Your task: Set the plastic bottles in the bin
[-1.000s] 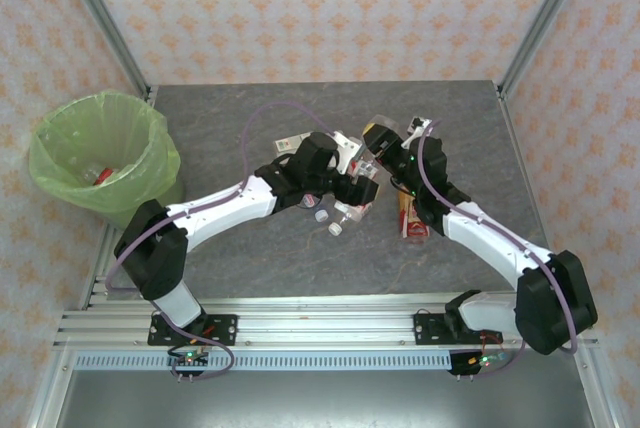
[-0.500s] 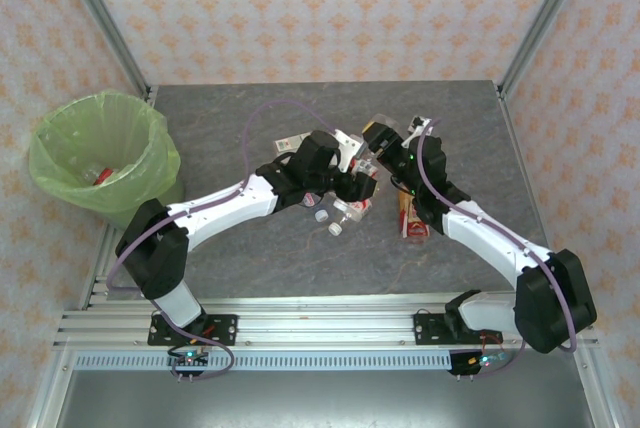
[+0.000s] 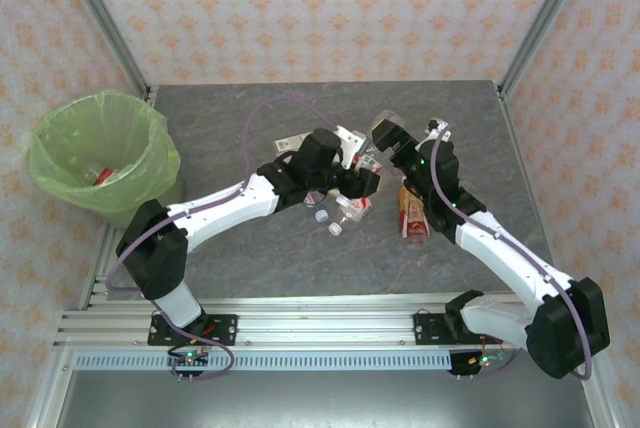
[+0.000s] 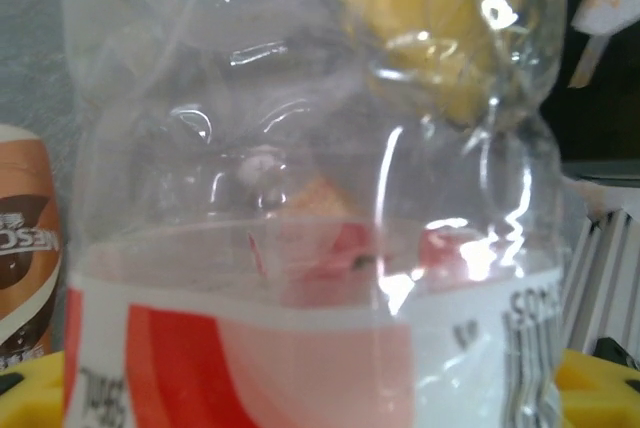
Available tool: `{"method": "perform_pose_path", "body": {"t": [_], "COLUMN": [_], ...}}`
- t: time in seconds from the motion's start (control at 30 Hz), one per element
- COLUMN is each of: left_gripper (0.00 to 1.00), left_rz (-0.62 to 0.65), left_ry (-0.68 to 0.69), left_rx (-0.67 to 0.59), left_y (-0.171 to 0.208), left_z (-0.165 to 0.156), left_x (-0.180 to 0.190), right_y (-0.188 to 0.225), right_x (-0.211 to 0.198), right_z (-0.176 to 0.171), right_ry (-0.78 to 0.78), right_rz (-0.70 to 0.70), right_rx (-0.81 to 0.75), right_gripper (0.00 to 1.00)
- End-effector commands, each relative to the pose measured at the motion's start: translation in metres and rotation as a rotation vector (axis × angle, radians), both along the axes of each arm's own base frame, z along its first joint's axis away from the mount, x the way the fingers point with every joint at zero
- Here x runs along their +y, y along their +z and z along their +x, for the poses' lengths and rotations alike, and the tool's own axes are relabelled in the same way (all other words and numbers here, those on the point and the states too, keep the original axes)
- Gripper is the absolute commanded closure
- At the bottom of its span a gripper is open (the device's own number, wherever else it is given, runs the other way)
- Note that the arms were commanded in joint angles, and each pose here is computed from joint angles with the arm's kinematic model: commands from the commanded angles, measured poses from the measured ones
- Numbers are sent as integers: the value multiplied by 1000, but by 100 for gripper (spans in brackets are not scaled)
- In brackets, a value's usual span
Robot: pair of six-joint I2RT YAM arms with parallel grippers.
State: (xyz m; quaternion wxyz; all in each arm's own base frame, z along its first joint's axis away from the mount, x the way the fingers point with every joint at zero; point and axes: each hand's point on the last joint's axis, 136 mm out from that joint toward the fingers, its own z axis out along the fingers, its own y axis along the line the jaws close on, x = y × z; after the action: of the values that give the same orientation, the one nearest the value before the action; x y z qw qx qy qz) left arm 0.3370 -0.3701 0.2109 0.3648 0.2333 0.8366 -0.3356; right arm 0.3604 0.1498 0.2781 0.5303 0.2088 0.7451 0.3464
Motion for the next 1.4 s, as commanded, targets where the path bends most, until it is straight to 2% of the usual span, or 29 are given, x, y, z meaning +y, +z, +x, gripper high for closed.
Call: {"method": "perform_pose_path", "body": {"t": [0.0,0.23,0.43,0.77,1.37], "left_gripper": [39,39,38,37,38], "left_rz": [37,48,52,164,321], "left_ry": [122,192,282,415,894], "left_rx": [34,27,7,-100,-280], "left_y": [-14,-13,1,37,128], "left_z": [22,31,42,45,44], "left_x": [22,44,77,140,294], "right_y": [25,17,-3,-19,-26], "right_x": [-16,-28,-45,-55,-46], "right_z": [-7,-9,-6,-6,5], "right_ry": [-73,-126,-229,-289,-256], "right_rz": [-6,-19,-57,-59,-62], "right_rx": [-86,-70,9,48,79], "right_gripper": [1,1,1,1,1]}}
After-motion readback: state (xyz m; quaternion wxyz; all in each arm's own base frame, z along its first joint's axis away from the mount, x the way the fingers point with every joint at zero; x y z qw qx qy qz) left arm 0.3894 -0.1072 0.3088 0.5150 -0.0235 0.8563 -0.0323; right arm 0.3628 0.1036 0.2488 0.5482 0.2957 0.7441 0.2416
